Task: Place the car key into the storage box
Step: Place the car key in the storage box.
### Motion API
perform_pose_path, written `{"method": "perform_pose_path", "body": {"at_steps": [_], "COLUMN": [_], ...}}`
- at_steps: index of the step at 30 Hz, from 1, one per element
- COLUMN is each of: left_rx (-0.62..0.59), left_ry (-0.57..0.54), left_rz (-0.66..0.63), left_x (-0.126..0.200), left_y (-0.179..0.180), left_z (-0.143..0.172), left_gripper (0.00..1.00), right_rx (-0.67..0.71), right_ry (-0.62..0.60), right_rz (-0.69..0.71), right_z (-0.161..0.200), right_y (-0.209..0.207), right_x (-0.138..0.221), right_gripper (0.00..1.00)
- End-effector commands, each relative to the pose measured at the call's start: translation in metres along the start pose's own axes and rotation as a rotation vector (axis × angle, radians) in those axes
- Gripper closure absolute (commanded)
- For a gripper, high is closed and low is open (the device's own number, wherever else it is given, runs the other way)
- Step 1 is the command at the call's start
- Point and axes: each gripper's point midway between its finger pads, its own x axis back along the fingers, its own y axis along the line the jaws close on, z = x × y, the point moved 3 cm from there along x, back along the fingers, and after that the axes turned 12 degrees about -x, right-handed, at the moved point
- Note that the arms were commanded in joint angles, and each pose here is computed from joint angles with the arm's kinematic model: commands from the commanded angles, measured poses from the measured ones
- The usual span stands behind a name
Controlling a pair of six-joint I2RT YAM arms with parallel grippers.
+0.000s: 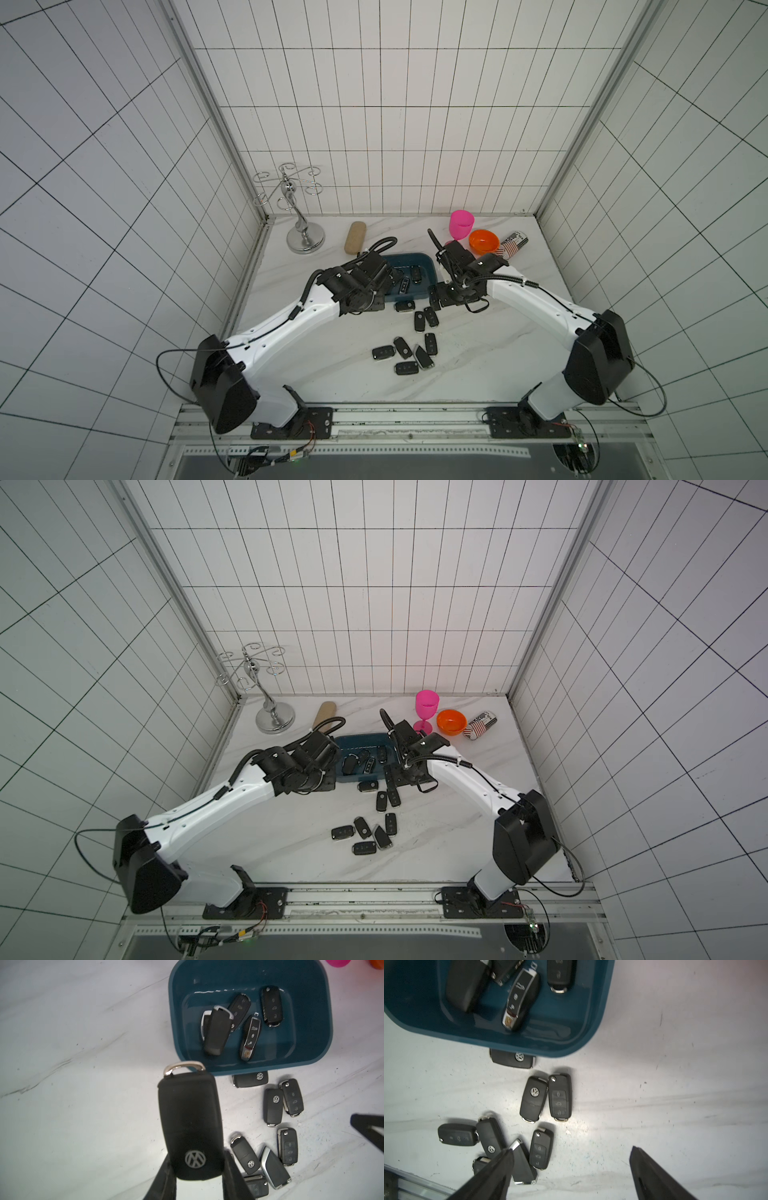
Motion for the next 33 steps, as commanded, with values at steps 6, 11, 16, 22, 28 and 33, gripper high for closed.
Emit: {"method": "perform_pose_path", "body": {"at_steps": [6, 11, 16, 22, 28, 33], "left_rx": [-0.094, -0.089, -0.079, -0.061, -0.062, -0.063], "left_ry": [0.068, 0.094, 0.137, 0.196, 0.241, 0.258], "left_rz": [0.074, 0.079, 0.058, 0.041, 0.027, 0.029], "left_x": [-0.064, -0.102, -0.134, -0.157, -0.167, -0.169], "left_y": [-0.035, -0.046, -0.044, -0.035, -0.028, -0.026], "left_z": [-0.048, -0.058, -0.063, -0.059, -0.052, -0.047], "left_gripper": [0.84, 0.84, 0.84, 0.83, 0.76, 0.66], "right_rx": [-0.095, -0.108, -0.110, -0.048, -0.036, -0.037], "right_ry": [-0.018, 0.013, 0.035, 0.041, 0.042, 0.051], "right_rz": [-0.059, -0.059, -0.075, -0.087, -0.051, -0.023], "right_z": [0.030, 0.046, 0.061, 0.077, 0.087, 0.093], "right_y": [-0.015, -0.019, -0.016, 0.006, 0.023, 0.026], "right_x": [0.006, -0.004, -0.014, -0.023, -0.037, -0.049], "right_gripper": [0.57, 0.22, 0.22, 0.23, 0.23, 0.24]}}
